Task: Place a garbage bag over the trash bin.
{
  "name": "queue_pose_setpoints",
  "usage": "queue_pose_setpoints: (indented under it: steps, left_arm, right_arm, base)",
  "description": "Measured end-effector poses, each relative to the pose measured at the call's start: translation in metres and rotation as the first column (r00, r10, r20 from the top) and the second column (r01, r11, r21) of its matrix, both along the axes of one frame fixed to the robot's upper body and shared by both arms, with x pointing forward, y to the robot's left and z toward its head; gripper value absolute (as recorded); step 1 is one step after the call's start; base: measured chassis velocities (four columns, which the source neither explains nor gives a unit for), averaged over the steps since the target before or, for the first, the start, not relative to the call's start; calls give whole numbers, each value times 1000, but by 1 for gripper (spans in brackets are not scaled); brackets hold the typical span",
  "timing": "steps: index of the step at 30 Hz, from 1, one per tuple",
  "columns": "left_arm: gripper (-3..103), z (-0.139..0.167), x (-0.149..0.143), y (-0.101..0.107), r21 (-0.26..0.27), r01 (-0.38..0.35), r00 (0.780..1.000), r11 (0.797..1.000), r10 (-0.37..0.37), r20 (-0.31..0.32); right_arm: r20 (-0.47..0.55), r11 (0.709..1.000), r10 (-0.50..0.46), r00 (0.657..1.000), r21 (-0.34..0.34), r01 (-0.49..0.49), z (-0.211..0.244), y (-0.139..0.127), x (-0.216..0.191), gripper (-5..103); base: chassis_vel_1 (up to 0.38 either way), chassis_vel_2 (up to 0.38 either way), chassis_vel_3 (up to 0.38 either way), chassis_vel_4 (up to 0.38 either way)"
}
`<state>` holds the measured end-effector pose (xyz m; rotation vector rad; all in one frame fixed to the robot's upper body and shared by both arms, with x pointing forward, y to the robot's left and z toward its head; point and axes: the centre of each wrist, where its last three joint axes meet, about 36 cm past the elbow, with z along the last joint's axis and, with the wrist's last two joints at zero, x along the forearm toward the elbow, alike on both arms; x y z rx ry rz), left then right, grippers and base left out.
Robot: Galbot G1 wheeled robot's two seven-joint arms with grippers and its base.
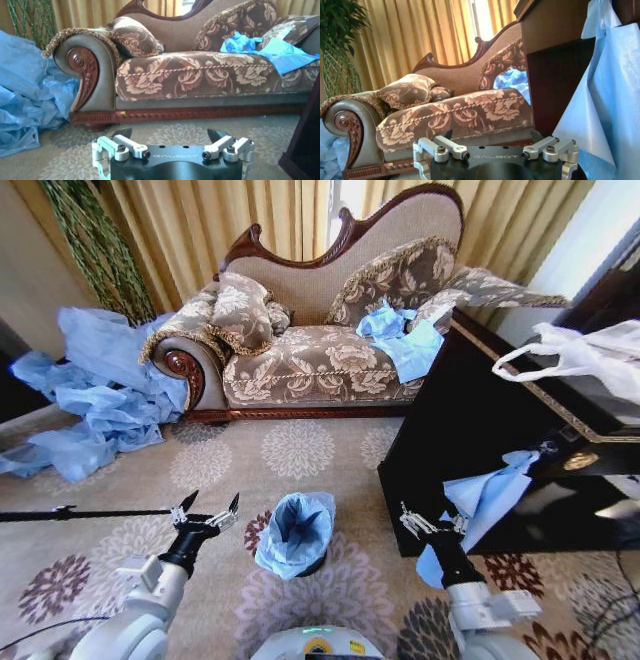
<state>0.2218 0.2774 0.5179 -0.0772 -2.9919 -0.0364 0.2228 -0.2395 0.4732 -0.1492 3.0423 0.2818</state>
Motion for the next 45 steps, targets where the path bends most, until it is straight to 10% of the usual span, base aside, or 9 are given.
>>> queue_pose_setpoints:
  steps: [45]
  left_arm:
    - [100,0,0,0,0,0,1000,1000,0,0]
  right_arm:
    - [0,1000,0,1000,0,0,0,0,0,100]
  base:
    - [0,0,0,0]
